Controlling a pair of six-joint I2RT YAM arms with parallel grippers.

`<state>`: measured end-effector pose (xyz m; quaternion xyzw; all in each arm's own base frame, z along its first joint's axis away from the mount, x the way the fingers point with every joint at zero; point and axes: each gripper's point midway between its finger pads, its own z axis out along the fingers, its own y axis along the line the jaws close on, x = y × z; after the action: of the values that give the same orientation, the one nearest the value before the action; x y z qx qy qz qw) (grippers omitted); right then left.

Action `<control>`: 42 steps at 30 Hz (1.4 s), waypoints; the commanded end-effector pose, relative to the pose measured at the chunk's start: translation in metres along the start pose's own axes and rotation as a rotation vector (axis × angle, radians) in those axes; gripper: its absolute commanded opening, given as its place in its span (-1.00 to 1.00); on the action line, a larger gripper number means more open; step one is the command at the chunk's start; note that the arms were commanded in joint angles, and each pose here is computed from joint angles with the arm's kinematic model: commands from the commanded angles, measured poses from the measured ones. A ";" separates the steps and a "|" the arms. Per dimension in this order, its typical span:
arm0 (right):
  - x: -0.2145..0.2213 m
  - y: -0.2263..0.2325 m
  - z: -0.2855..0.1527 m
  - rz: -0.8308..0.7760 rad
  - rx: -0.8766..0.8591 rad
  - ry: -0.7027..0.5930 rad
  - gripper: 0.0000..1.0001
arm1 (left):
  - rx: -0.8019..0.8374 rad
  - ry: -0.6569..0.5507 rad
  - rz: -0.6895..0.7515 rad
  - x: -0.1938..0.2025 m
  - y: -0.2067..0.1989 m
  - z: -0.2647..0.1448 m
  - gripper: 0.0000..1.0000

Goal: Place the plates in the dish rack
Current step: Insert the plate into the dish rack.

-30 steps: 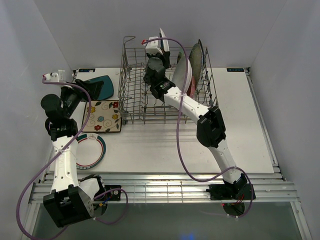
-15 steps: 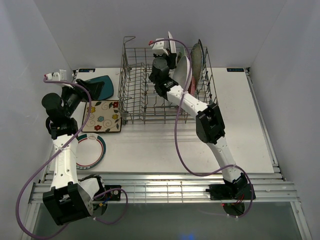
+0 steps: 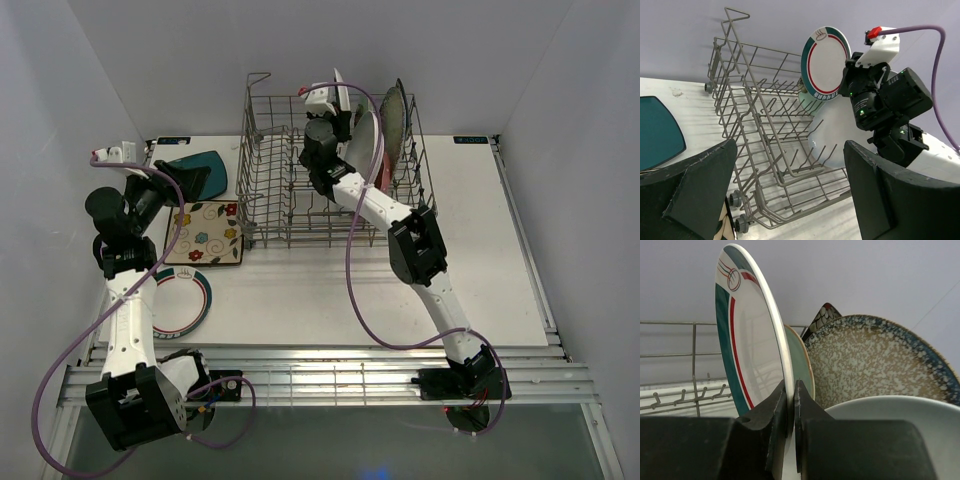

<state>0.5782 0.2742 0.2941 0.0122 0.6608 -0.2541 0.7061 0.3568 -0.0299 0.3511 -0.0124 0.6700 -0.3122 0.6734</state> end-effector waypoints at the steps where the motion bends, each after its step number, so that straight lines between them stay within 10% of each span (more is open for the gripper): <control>1: -0.020 -0.007 0.007 0.134 0.023 -0.048 -0.85 | 0.023 -0.006 0.023 -0.002 -0.007 -0.002 0.96; 42: 0.053 0.027 0.003 0.077 -0.007 0.052 -0.84 | 0.025 0.011 0.010 0.003 -0.004 -0.001 0.96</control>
<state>0.5878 0.2789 0.2380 0.0133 0.6825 -0.2431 0.6892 0.3564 -0.0314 0.3500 -0.0088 0.6711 -0.3158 0.6707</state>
